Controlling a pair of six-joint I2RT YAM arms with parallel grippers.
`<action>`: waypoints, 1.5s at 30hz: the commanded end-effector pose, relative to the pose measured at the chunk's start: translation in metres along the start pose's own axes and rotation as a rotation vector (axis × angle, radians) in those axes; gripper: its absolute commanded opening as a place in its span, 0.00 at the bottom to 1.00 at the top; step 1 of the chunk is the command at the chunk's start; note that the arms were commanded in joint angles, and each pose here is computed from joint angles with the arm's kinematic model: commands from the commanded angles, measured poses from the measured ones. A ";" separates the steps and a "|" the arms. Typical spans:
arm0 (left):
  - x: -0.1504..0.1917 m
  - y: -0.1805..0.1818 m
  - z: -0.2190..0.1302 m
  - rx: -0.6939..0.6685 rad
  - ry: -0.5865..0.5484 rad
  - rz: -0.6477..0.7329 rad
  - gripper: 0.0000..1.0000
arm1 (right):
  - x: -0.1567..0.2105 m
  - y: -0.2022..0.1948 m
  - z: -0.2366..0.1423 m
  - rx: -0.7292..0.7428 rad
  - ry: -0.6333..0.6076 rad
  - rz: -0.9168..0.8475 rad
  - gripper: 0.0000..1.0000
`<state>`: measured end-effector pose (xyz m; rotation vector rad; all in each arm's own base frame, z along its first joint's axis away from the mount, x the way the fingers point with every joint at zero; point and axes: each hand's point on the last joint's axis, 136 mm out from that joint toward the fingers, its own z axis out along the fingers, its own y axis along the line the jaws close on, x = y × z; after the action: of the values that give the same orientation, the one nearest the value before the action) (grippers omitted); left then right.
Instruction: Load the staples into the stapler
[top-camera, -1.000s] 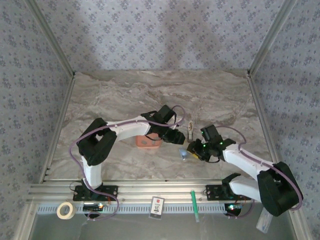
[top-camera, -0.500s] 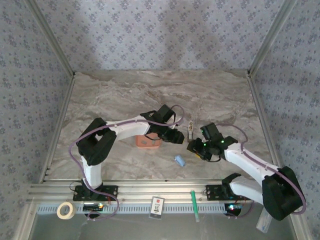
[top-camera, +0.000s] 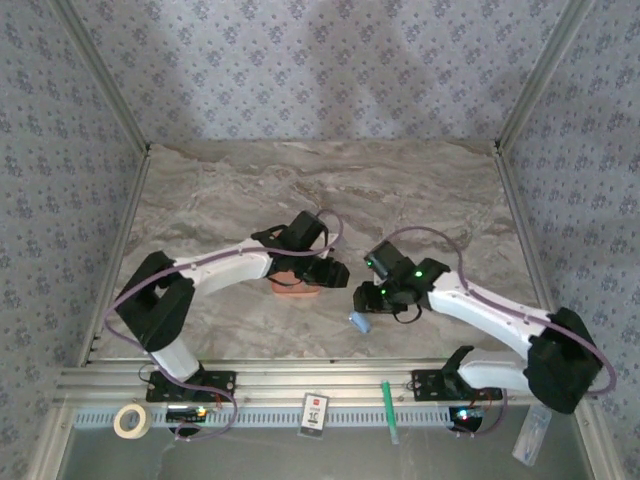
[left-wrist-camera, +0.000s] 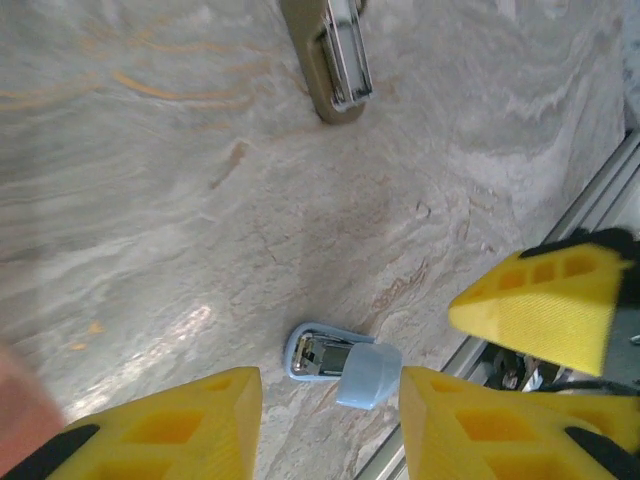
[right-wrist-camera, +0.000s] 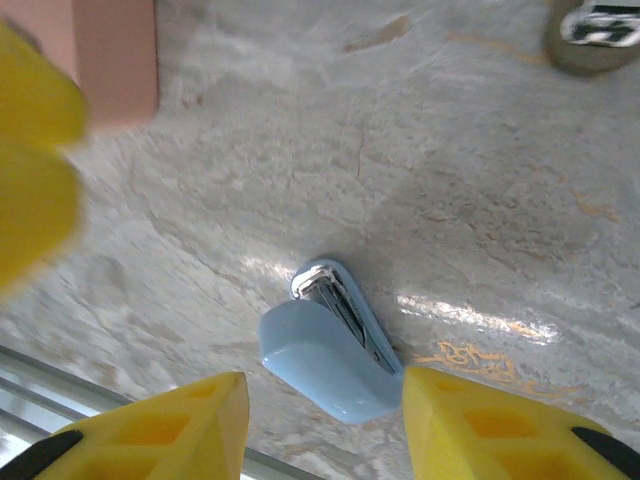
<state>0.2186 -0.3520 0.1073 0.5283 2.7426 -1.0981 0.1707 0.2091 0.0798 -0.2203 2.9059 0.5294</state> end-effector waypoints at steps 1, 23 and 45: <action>-0.012 0.009 -0.020 -0.021 -0.096 -0.044 0.41 | 0.010 -0.004 0.003 0.115 0.074 -0.170 0.45; -0.008 0.071 -0.079 -0.110 -0.254 -0.174 0.42 | 0.010 0.006 0.033 0.235 0.212 -0.367 0.38; -0.006 0.074 -0.081 -0.123 -0.259 -0.167 0.41 | 0.035 -0.017 0.058 0.328 0.403 -0.299 0.14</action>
<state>0.2533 -0.2551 0.1158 0.1230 2.6543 -0.9709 0.1649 0.2271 0.0343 -0.7918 3.0714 0.0507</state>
